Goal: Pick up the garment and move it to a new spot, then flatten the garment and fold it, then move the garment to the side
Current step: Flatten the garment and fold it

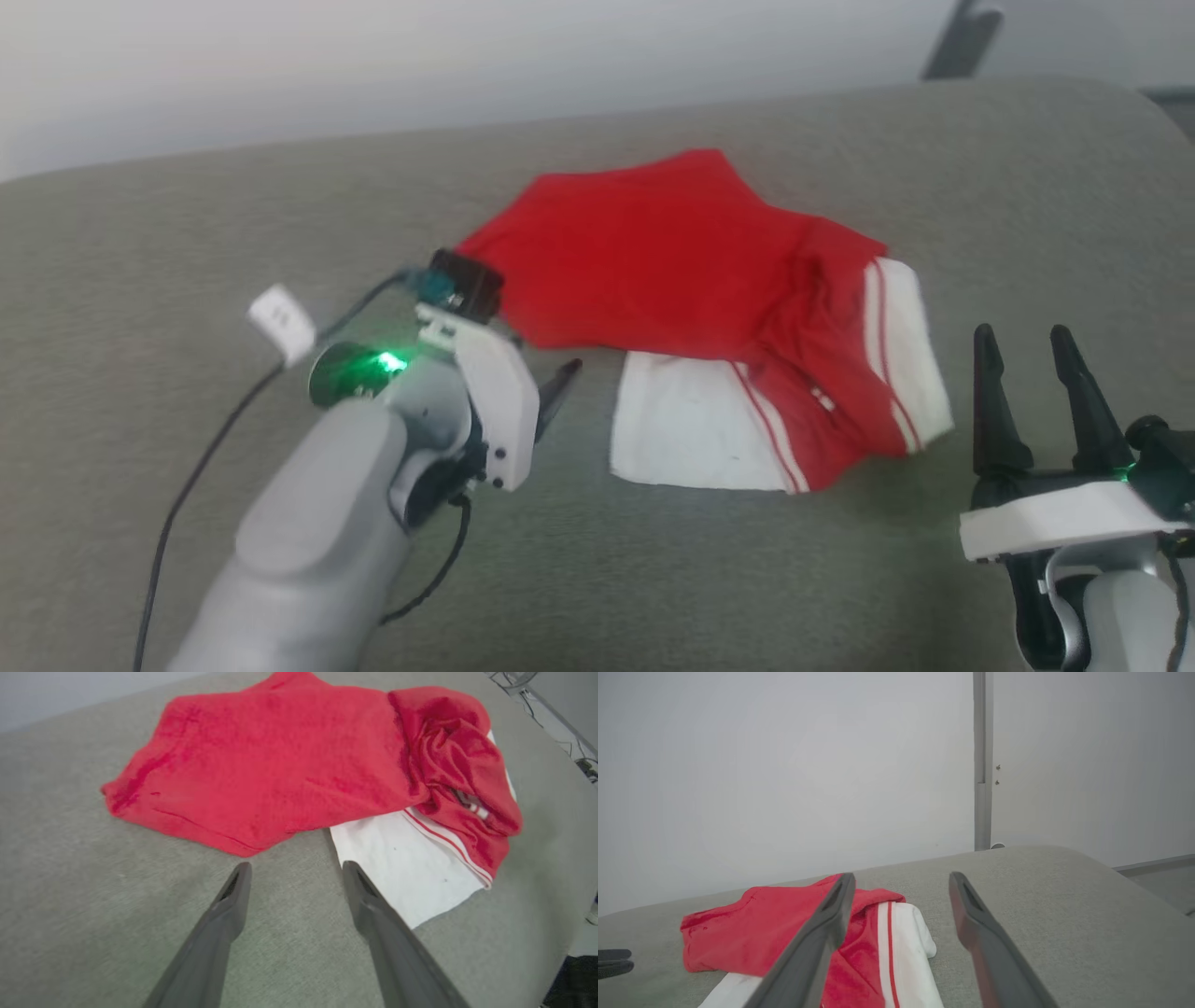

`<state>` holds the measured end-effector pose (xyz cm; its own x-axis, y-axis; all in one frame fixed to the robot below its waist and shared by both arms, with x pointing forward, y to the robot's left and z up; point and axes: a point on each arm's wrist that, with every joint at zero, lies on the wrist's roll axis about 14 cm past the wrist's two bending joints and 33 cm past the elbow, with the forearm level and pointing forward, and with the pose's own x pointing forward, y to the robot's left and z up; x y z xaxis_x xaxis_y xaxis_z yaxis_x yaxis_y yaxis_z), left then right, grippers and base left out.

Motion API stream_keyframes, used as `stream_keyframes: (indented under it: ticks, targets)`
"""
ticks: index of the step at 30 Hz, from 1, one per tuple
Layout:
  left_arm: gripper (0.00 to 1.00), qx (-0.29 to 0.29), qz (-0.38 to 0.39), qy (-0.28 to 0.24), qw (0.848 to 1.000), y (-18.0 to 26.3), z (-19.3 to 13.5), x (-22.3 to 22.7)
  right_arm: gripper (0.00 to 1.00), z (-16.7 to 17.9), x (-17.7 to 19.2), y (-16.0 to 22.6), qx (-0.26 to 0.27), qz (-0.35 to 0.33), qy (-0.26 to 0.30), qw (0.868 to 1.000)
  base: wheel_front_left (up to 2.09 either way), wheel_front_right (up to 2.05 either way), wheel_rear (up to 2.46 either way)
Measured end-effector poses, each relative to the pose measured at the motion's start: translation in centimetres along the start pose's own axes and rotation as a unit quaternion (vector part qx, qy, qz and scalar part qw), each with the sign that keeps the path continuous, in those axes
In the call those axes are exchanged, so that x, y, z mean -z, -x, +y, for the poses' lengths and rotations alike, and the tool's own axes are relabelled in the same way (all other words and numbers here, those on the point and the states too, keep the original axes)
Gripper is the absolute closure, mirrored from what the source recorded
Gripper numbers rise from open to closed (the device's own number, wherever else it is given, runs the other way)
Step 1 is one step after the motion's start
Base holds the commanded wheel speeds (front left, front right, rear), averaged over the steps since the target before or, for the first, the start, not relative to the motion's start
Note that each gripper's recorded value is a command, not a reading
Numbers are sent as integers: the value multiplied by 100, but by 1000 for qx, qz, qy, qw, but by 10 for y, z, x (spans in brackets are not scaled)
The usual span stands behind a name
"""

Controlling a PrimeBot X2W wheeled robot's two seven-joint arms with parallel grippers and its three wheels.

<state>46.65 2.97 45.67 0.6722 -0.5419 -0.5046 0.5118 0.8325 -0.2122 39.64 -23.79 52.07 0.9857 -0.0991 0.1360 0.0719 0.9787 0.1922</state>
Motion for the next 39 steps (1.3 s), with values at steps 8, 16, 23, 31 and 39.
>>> stream_keyframes:
  ticks: [8, 16, 23, 31, 39]
  targets:
    - [0, 46, 186, -4, 982, -34, -18, 50, 0, -31, 1, 10, 55, 3, -2, 998, 0, 0, 0]
    - [0, 107, 228, 36, 967, -64, -53, 66, 0, -59, 2, 20, 99, 10, 10, 995, 0, 0, 0]
    - [100, 133, 232, 61, 962, -70, -64, 66, 0, -60, 4, 16, 100, 12, 13, 995, 0, 0, 0]
    - [100, 130, 194, 103, 967, -58, -58, 63, 0, -42, 7, 3, 74, 8, 5, 997, 0, 0, 0]
    - [100, 18, 128, 122, 984, -12, 36, 58, 0, -18, 12, -4, 34, 14, 1, 999, 0, 0, 0]
